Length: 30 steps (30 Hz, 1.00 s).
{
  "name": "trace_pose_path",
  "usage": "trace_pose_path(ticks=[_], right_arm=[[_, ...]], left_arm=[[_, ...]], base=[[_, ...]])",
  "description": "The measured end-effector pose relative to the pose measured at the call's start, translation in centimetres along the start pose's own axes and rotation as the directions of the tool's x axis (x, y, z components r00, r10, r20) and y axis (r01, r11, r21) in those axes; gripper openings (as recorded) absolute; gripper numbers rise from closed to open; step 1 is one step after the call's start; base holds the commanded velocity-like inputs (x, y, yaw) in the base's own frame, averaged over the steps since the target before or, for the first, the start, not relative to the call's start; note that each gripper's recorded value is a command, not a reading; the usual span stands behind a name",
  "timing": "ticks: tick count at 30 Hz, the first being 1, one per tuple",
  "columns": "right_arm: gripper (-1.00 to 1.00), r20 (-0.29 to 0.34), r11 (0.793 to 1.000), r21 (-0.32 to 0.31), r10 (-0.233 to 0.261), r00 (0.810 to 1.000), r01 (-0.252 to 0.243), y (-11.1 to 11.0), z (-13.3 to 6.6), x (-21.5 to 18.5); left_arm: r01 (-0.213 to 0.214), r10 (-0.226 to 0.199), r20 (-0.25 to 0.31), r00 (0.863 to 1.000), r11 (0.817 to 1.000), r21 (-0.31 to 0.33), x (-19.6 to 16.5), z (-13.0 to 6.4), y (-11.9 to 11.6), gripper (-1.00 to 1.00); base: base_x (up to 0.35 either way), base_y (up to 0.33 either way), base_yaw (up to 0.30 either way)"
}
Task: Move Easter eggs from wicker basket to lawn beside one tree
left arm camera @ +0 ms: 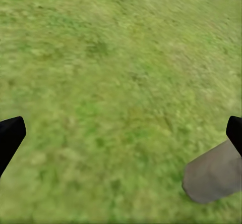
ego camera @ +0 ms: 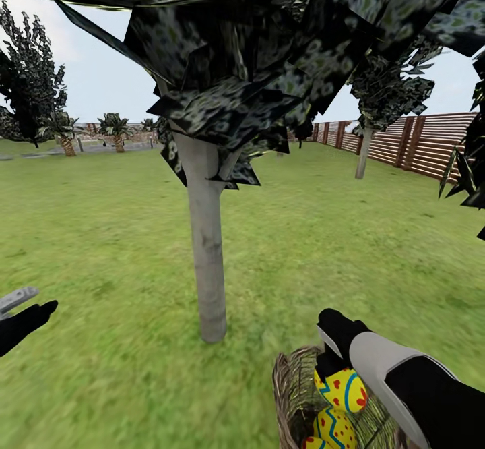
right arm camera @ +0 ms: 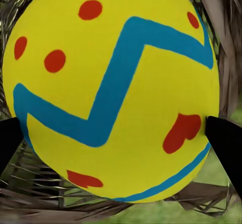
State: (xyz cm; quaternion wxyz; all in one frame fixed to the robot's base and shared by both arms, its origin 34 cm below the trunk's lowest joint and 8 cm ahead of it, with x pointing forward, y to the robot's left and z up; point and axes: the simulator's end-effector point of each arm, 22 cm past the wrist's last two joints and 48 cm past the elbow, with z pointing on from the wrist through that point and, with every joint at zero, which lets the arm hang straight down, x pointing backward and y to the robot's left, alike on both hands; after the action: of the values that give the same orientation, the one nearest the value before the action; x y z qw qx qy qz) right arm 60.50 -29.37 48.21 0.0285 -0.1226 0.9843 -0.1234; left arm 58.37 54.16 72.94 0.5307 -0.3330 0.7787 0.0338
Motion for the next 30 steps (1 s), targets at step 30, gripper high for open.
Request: trace_pose_path(ticks=[30], right_arm=[[-1.0, -0.043, 0.999, 0.013, 0.043, 0.998, -0.043, -3.8, -3.2, 0.0]], left_arm=[[0.039, -0.038, -0.024, 0.999, 0.999, 0.022, -0.2, -0.4, -1.9, 1.0]], base=[[0.0, 0.0, 0.0]])
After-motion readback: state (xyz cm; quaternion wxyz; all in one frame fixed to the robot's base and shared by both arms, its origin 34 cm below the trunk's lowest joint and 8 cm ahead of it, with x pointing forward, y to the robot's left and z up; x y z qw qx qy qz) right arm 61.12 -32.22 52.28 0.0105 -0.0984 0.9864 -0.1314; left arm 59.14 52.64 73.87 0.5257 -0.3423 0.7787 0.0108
